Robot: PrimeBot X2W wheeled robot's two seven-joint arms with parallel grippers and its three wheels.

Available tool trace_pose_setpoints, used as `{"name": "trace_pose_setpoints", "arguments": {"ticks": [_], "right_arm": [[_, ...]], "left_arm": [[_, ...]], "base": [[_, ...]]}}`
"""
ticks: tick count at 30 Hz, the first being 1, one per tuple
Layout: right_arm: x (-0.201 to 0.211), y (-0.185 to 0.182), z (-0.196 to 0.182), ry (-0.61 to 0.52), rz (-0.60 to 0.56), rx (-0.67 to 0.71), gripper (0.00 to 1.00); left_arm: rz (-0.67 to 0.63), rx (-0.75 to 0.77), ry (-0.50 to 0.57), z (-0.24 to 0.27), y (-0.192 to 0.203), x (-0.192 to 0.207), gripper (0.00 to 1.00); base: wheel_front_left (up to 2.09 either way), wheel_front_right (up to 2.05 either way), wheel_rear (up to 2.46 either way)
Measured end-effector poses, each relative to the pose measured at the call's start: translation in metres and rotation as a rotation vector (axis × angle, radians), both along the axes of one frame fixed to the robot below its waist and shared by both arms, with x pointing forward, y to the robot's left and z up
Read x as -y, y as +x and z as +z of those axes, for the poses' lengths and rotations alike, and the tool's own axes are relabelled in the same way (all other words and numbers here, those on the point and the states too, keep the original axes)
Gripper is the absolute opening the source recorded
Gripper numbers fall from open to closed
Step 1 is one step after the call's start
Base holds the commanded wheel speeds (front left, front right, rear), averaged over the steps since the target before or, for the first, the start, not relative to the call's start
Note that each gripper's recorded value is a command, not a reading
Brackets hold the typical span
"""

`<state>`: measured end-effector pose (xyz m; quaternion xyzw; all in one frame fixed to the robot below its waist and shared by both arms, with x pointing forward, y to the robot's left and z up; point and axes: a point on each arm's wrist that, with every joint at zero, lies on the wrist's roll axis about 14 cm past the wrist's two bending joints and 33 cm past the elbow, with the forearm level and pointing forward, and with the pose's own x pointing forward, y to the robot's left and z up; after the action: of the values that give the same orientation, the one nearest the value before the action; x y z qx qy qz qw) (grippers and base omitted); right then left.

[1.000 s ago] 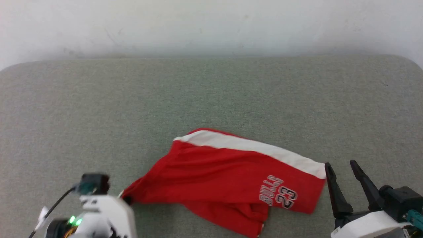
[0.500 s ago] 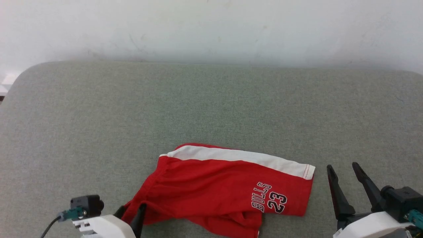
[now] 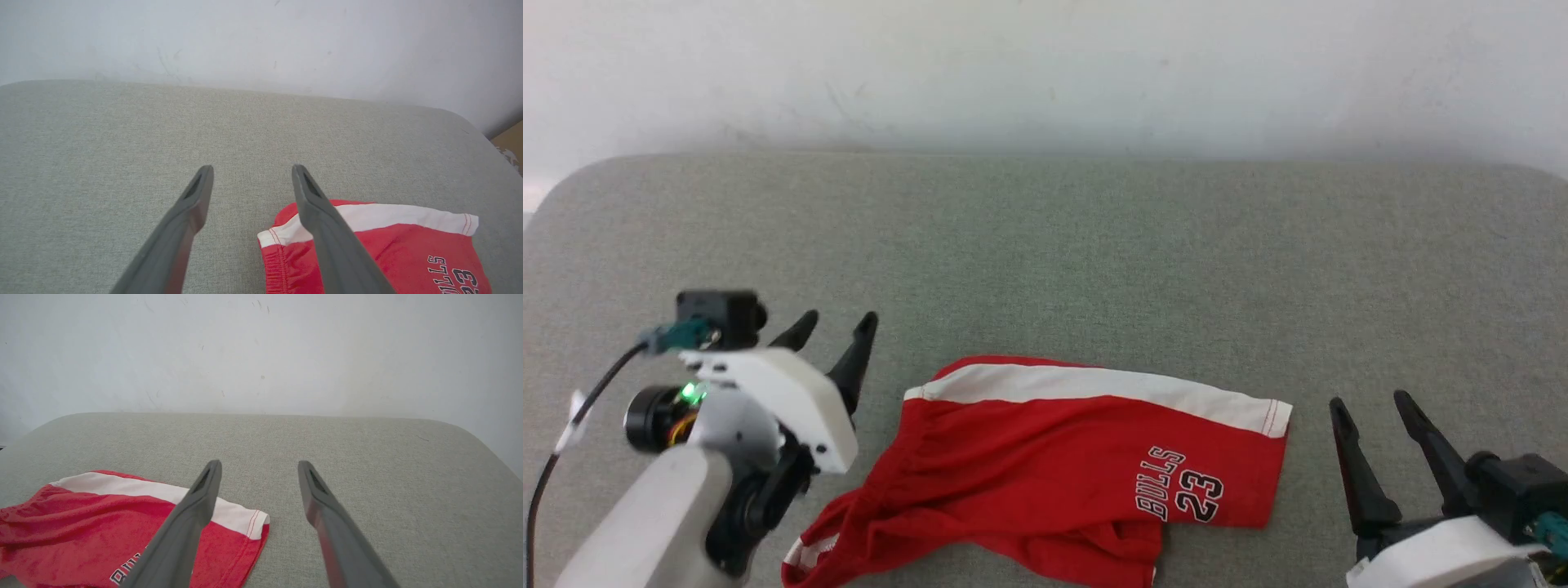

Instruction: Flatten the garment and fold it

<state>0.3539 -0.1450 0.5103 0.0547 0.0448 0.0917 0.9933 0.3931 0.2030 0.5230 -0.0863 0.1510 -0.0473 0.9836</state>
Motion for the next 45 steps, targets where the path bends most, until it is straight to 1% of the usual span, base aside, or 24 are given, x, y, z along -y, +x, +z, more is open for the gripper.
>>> {"name": "trace_pose_setpoints", "arguments": {"ticks": [2,6,8,12,16,20,21,22,23,26,29,33,35,37,42,45], "right_arm": [[-0.001,0.004,0.0,0.0,0.001,-0.002,1.0],[0.0,0.009,-0.003,-0.003,-0.003,-0.01,1.0],[0.001,0.011,-0.007,-0.003,-0.009,-0.021,1.0],[0.006,0.014,-0.017,-0.003,-0.024,-0.048,1.0],[0.011,0.016,-0.025,-0.002,-0.04,-0.071,1.0],[0.015,0.016,-0.034,0.0,-0.053,-0.098,1.0],[0.015,0.016,-0.035,0.0,-0.056,-0.102,1.0],[0.016,0.017,-0.036,0.0,-0.059,-0.104,1.0],[0.017,0.018,-0.037,-0.001,-0.062,-0.105,1.0],[0.018,0.022,-0.039,0.008,-0.063,-0.119,1.0],[0.015,0.025,-0.053,0.015,-0.036,-0.206,1.0],[0.011,0.028,-0.081,-0.009,0.036,-0.381,1.0],[0.007,0.03,-0.093,-0.042,0.082,-0.46,1.0],[0.0,0.035,-0.099,-0.042,0.122,-0.515,1.0],[-0.024,0.05,-0.111,-0.088,0.233,-0.598,1.0],[-0.032,0.055,-0.123,-0.108,0.266,-0.672,1.0]], "left_arm": [[-0.057,-0.049,0.017,-0.006,0.013,0.009,1.0],[-0.159,-0.211,0.051,-0.04,0.027,0.027,1.0],[-0.207,-0.311,0.075,-0.062,0.027,0.033,1.0],[-0.264,-0.478,0.119,-0.101,0.024,0.038,1.0],[-0.3,-0.594,0.176,-0.132,0.02,0.04,1.0],[-0.371,-0.666,0.249,-0.144,0.022,0.046,1.0],[-0.39,-0.683,0.255,-0.146,0.021,0.049,0.83],[-0.401,-0.696,0.261,-0.147,0.021,0.05,0.44],[-0.412,-0.707,0.267,-0.149,0.021,0.051,0.0],[-0.425,-0.71,0.267,-0.149,0.021,0.054,0.0],[-0.413,-0.671,0.246,-0.146,0.021,0.058,0.0],[-0.369,-0.583,0.216,-0.138,0.022,0.056,0.0],[-0.359,-0.54,0.205,-0.131,0.021,0.056,0.0],[-0.354,-0.503,0.191,-0.124,0.019,0.057,0.0],[-0.354,-0.403,0.176,-0.101,0.02,0.059,0.0],[-0.345,-0.374,0.169,-0.093,0.021,0.057,0.0]], "base": [[0.0,0.0,0.0],[0.0,0.0,0.0],[0.0,0.0,0.0],[0.0,0.0,0.0],[0.0,0.0,0.0],[0.0,0.0,0.0],[0.0,0.0,0.0],[0.0,0.0,0.0],[0.0,0.0,0.0],[0.0,0.0,0.0],[0.0,0.0,0.0],[0.0,0.0,0.0],[0.0,0.0,0.0],[0.0,0.0,0.0],[0.0,0.0,0.0],[0.0,0.0,0.0]]}}
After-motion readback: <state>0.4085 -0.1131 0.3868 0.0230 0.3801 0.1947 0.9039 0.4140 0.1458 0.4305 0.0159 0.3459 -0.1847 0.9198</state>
